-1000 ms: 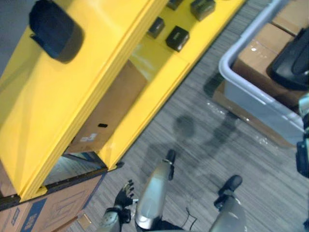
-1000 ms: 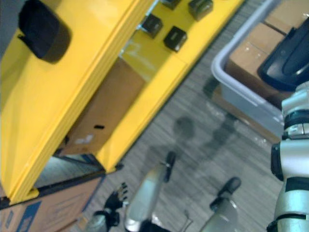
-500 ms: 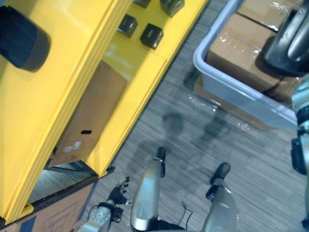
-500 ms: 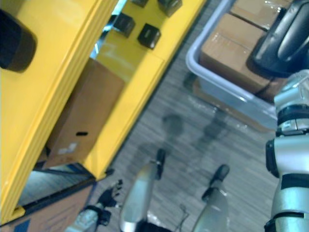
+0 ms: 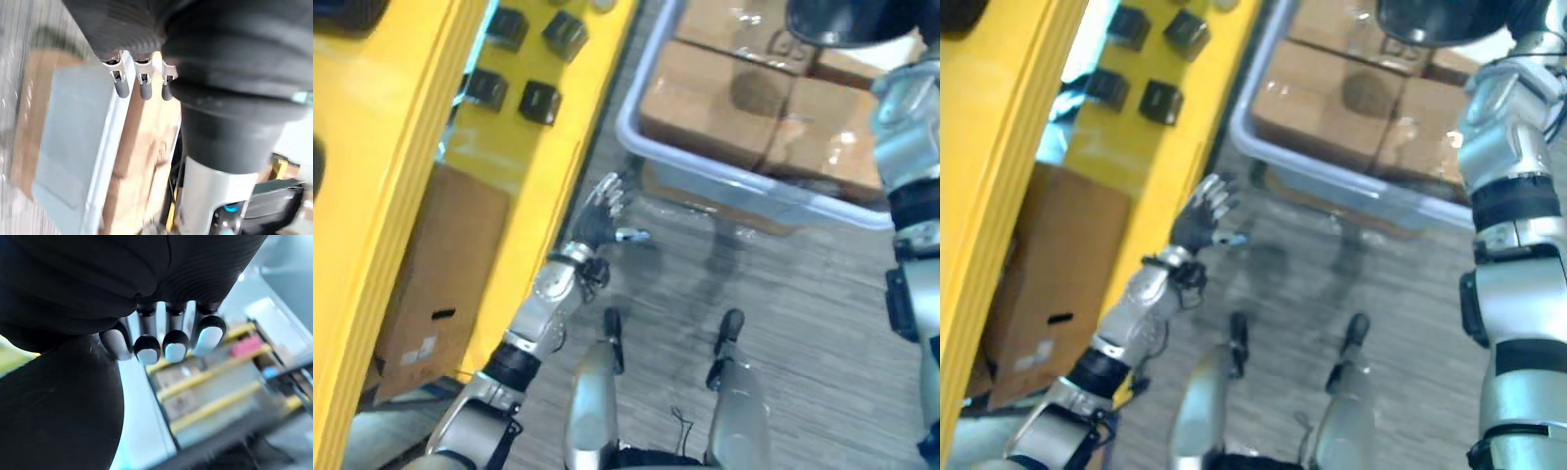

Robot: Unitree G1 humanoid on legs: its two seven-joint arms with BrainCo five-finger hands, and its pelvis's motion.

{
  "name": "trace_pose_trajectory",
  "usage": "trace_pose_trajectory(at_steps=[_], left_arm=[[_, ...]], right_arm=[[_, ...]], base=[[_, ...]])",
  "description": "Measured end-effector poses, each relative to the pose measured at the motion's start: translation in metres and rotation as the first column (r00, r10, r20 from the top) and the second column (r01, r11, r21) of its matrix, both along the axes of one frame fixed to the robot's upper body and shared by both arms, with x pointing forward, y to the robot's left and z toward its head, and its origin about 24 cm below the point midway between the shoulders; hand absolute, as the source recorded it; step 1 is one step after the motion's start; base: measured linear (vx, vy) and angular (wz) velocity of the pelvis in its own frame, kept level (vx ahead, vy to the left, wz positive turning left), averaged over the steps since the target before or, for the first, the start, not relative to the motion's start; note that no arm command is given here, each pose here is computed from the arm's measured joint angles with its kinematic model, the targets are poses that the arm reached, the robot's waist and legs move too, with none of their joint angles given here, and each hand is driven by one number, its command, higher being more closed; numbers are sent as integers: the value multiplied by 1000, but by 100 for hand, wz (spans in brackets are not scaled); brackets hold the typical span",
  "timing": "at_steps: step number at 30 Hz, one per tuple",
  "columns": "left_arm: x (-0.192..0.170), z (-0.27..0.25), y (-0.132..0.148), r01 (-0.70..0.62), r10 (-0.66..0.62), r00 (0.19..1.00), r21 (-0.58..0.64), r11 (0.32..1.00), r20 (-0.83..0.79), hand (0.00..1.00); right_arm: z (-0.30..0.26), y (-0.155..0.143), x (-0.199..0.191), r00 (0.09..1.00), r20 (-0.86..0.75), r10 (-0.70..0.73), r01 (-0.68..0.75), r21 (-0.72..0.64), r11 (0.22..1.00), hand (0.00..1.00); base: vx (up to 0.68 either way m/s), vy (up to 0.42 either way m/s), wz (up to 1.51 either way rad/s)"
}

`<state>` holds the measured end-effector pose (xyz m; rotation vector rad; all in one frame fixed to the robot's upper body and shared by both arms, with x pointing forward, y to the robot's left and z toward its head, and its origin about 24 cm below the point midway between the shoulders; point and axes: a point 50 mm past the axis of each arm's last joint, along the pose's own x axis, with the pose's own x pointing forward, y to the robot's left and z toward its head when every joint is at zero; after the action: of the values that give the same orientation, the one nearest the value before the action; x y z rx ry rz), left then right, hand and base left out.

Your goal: Walk over and take plastic housings, then place them on the shelf

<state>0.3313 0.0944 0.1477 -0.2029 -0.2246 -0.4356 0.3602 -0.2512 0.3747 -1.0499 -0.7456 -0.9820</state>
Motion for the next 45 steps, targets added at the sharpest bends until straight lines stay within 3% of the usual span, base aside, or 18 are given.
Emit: trace_pose_trajectory(at_steps=[5,11,17,23,30,36,45], left_arm=[[10,26,-8,17,-17,1000,-19,1000,19,0],[20,30,-7,-87,87,996,-22,996,-17,0],[27,33,-6,-228,227,974,-47,973,-20,0],[29,47,-1,-273,281,960,-179,945,16,0],[34,61,4,-268,286,958,-302,915,17,0],[38,63,-2,-192,194,980,-408,893,-39,0],[38,70,-12,-144,143,989,-430,891,-36,0]], right_arm=[[-2,24,-9,991,65,115,-106,-126,986,100],[-30,47,-6,978,24,209,-198,-222,955,100],[-60,62,0,970,-46,240,-244,-256,935,100],[-76,76,3,960,-82,268,-280,-261,924,100],[-90,92,6,945,-144,295,-325,-300,897,100],[-107,107,9,921,-212,327,-380,-305,873,100],[-116,125,9,892,-248,379,-445,-326,834,100]], base=[[45,-14,-14],[2,-4,-9],[-20,-4,-2],[-37,-1,1],[-33,20,6],[-2,8,4],[0,0,0]])
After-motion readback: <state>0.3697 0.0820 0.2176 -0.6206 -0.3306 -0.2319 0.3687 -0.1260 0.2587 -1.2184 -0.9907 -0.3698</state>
